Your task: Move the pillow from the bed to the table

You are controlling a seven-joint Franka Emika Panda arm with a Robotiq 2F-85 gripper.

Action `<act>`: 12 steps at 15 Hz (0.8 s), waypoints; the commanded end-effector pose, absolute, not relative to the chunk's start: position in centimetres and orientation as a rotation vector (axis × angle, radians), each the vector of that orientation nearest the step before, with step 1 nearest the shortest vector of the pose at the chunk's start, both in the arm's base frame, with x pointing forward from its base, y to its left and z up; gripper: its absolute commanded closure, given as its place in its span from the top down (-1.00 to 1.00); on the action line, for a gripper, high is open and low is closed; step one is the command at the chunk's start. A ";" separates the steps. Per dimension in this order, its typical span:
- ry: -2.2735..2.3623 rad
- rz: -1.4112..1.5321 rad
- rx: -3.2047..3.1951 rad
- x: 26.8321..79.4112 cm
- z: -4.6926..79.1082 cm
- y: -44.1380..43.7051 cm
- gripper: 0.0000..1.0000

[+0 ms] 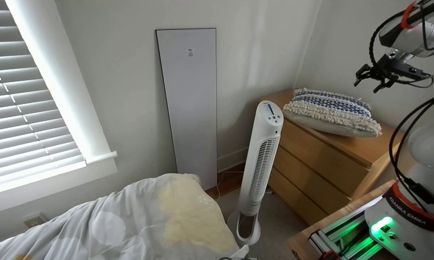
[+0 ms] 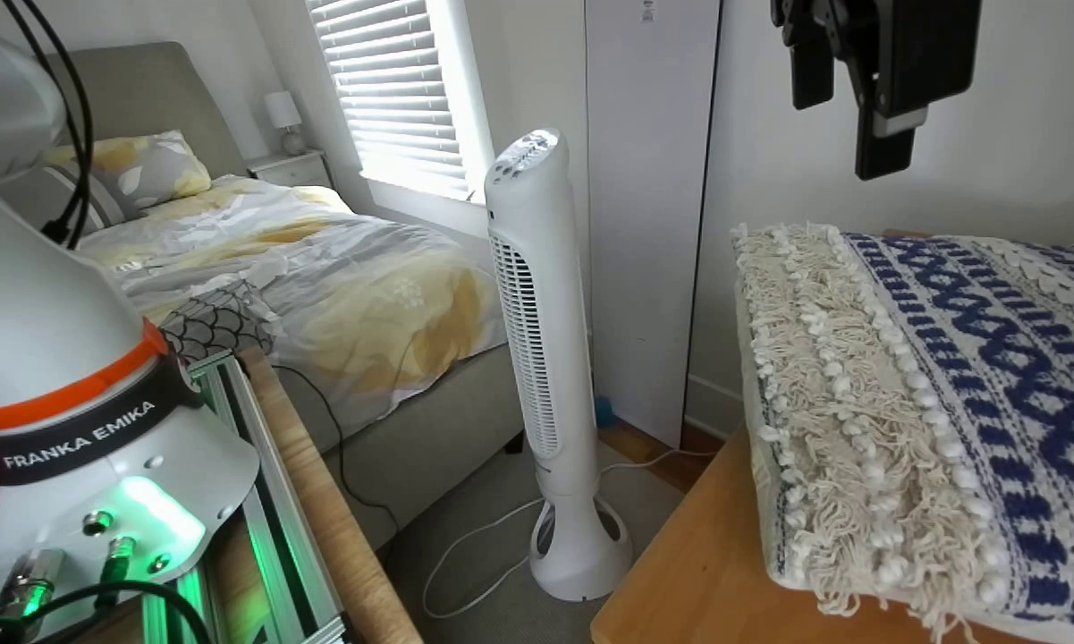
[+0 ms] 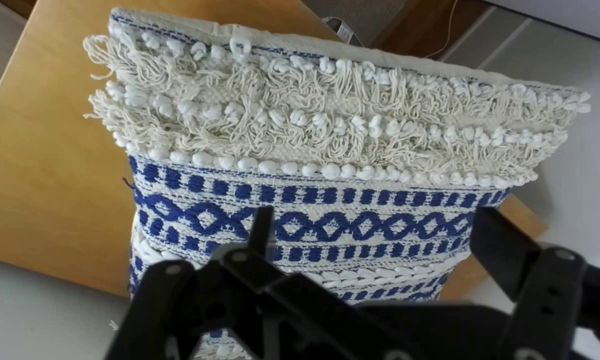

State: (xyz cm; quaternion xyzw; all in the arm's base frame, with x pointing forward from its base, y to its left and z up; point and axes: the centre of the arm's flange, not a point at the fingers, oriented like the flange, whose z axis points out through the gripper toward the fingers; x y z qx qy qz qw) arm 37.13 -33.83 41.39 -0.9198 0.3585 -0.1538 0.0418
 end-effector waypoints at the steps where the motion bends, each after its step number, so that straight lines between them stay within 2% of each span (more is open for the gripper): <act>1: 1.085 -0.456 -2.845 38.8 39.9 -32.3 1.00; 9: 1.103 -0.319 -2.938 47.4 29.0 -26.8 1.00; 12: 1.122 -0.142 -2.959 49.1 24.8 -25.5 1.00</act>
